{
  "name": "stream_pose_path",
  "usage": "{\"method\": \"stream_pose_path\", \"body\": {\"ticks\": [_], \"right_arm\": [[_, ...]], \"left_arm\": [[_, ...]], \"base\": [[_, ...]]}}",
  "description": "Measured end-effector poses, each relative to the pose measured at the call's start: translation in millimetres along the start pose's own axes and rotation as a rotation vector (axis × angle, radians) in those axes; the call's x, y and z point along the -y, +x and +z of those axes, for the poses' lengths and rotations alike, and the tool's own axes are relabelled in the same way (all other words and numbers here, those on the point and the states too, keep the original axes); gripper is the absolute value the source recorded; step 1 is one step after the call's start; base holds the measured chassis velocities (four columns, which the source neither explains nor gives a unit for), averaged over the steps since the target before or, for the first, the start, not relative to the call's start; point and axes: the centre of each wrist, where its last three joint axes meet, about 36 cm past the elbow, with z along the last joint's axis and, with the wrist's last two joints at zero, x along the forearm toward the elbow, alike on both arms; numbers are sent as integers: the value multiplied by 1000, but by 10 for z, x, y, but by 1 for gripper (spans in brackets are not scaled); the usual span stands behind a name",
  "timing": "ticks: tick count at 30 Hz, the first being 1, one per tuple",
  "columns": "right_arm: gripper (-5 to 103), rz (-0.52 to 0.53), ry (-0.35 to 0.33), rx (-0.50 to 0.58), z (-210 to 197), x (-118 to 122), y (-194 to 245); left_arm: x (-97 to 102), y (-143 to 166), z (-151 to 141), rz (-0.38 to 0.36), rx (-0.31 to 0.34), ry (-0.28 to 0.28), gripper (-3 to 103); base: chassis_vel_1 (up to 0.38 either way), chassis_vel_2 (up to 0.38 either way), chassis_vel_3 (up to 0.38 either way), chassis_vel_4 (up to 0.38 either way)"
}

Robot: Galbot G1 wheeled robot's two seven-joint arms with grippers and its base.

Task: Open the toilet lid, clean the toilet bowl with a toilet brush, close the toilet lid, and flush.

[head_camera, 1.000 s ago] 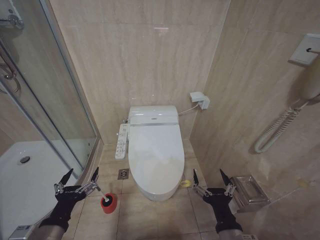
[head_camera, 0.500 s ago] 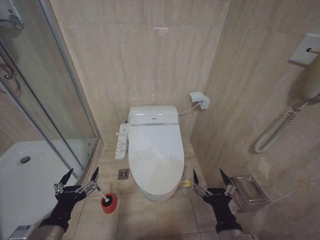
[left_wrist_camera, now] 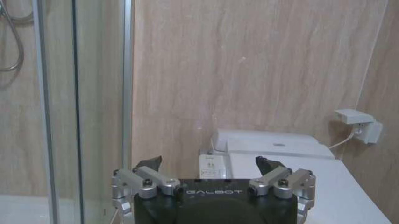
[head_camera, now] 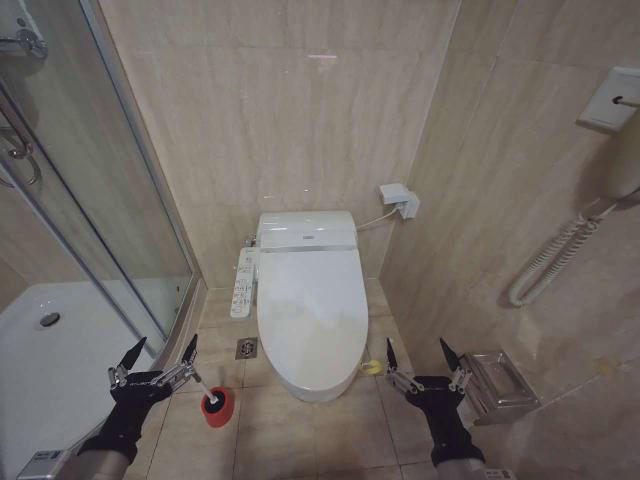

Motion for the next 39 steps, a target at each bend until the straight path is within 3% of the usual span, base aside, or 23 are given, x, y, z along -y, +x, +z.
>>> {"method": "stream_pose_path", "body": {"ticks": [34,38,39], "right_arm": [[100,0,0,0,0,0,0],[100,0,0,0,0,1,0],[100,0,0,0,0,0,0]], "left_arm": [[8,-4,5,0,-2,1,98],[101,-62,79,-10,-46,2,100],[219,-134,164,-17,-98,6,100]], "base": [[0,0,0,0],[0,0,0,0],[0,0,0,0]]}}
